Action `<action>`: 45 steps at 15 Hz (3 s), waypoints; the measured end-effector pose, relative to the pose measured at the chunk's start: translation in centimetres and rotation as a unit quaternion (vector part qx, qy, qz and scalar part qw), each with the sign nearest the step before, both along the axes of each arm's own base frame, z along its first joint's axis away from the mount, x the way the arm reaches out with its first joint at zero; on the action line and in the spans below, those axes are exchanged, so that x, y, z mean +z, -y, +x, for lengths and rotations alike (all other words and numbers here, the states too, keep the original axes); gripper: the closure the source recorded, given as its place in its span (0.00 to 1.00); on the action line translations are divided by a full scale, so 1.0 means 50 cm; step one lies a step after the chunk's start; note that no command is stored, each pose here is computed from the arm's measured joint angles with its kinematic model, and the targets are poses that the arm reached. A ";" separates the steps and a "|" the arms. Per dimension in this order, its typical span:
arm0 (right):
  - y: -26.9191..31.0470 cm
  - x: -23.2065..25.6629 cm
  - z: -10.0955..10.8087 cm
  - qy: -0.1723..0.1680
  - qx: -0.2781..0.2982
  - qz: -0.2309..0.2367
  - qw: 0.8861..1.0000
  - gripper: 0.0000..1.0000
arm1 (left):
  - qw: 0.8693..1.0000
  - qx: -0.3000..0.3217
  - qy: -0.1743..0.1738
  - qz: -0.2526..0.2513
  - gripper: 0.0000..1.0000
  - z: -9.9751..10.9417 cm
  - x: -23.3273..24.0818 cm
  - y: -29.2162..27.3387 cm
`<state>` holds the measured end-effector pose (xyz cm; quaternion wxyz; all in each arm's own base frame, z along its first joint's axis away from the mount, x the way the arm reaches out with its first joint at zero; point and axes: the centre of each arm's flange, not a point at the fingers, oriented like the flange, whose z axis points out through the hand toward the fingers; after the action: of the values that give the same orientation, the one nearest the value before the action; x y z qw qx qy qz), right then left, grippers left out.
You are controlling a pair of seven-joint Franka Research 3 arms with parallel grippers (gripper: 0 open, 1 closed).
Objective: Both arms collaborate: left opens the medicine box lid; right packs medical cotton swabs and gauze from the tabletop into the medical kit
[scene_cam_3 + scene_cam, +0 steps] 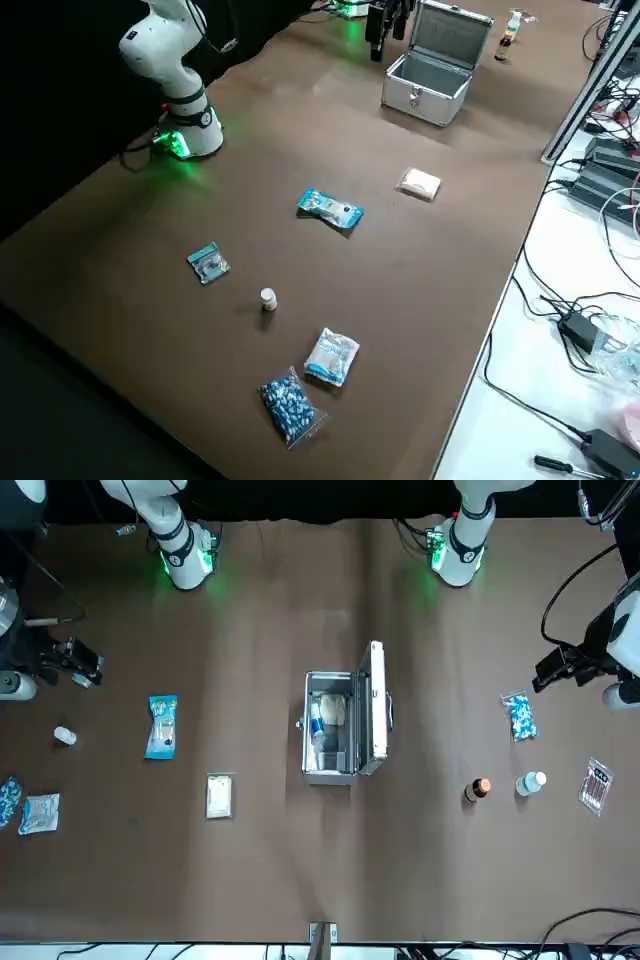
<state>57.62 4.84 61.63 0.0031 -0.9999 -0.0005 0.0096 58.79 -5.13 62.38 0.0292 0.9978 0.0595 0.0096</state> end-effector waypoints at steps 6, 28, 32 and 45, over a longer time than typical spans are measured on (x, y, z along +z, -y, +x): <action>0.007 -0.168 0.005 -0.048 -0.011 0.000 0.999 0.01 | 1.000 -0.003 -0.001 0.000 0.00 0.005 -0.008 0.006; 0.223 -0.850 -0.049 -0.201 -0.071 0.026 0.977 0.36 | 1.000 -0.015 -0.013 -0.003 0.00 0.021 -0.044 0.031; 0.216 -0.870 -0.050 -0.205 -0.061 0.027 0.977 0.39 | 1.000 -0.013 -0.012 -0.003 0.00 0.022 -0.044 0.027; 0.163 -0.834 0.009 -0.196 -0.032 0.029 0.980 0.94 | 1.000 -0.014 -0.011 -0.004 0.00 0.023 -0.043 0.025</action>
<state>58.06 -3.30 19.92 0.0327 -0.9777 0.0314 0.2051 59.91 -6.39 60.21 0.0322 0.9984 0.0462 -0.0018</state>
